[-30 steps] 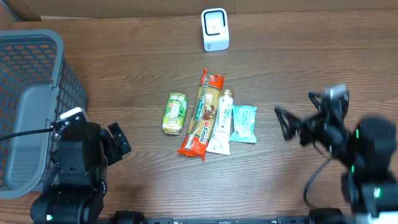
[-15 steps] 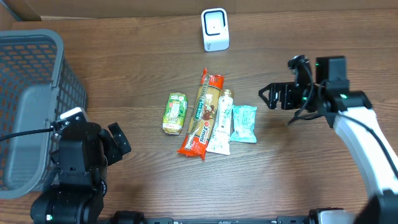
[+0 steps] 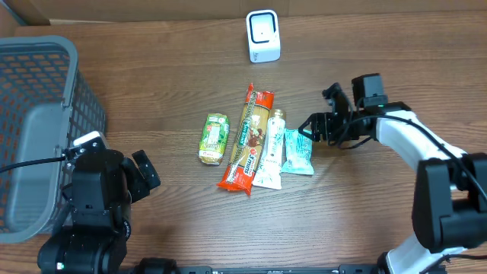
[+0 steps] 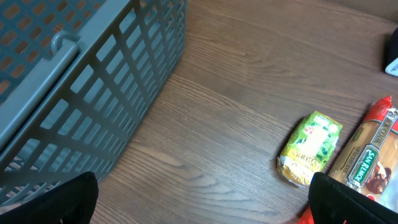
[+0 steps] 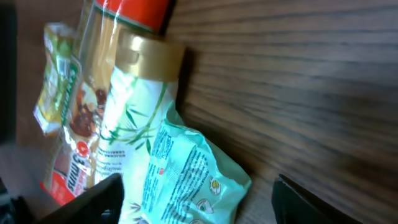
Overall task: Scan the item barcode
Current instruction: 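Reach the right gripper to the light-blue packet and grasp it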
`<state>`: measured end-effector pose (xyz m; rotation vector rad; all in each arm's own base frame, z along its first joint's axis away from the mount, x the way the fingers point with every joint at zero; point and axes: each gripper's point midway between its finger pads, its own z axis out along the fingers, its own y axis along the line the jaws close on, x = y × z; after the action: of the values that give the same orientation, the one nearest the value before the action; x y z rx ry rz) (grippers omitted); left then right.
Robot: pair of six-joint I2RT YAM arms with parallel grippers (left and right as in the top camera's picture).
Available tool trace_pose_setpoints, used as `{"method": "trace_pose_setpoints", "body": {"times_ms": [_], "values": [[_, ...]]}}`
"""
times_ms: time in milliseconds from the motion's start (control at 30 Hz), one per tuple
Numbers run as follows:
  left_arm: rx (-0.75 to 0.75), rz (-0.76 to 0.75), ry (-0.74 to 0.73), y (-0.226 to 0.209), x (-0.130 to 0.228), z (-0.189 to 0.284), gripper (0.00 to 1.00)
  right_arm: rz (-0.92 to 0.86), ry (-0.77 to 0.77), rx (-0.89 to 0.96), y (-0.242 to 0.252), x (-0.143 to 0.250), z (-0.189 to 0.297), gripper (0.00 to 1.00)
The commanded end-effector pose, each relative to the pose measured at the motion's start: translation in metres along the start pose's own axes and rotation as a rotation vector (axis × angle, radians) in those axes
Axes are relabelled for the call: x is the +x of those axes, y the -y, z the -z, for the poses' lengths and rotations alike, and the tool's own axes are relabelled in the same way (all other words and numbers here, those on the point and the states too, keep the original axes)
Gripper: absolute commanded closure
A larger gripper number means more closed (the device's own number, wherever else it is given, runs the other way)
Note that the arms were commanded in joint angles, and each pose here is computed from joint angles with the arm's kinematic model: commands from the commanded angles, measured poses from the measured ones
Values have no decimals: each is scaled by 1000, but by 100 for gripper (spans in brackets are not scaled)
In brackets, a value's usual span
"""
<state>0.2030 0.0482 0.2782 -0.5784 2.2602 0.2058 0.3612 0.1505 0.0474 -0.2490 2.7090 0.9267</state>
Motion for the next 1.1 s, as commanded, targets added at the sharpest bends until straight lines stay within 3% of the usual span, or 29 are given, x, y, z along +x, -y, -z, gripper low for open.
{"method": "trace_pose_setpoints", "body": {"times_ms": [0, 533, 600, 700, 867, 967, 1067], "values": [[-13, 23, 6, -3, -1, 0, 0, 37, 28, 21, -1, -11, 1, 26], [-13, 23, 6, -3, -1, 0, 0, 245, -84, 109, 4, 12, -33, 29], [-13, 23, 6, -3, -1, 0, 1, 237, -96, 141, 8, 14, -35, 38], [-13, 23, 6, -3, -1, 0, 0, 148, -92, 239, 27, 14, -37, 72], [-13, 23, 6, -3, -1, 0, 1, 37, -85, 297, 40, 15, -36, 83], [-13, 23, 6, -3, -1, 0, 0, -73, -47, 306, 45, 7, -26, 96], [-13, 23, 6, -3, -1, 0, 1, -261, 10, 318, 57, -7, -2, 96]]}}
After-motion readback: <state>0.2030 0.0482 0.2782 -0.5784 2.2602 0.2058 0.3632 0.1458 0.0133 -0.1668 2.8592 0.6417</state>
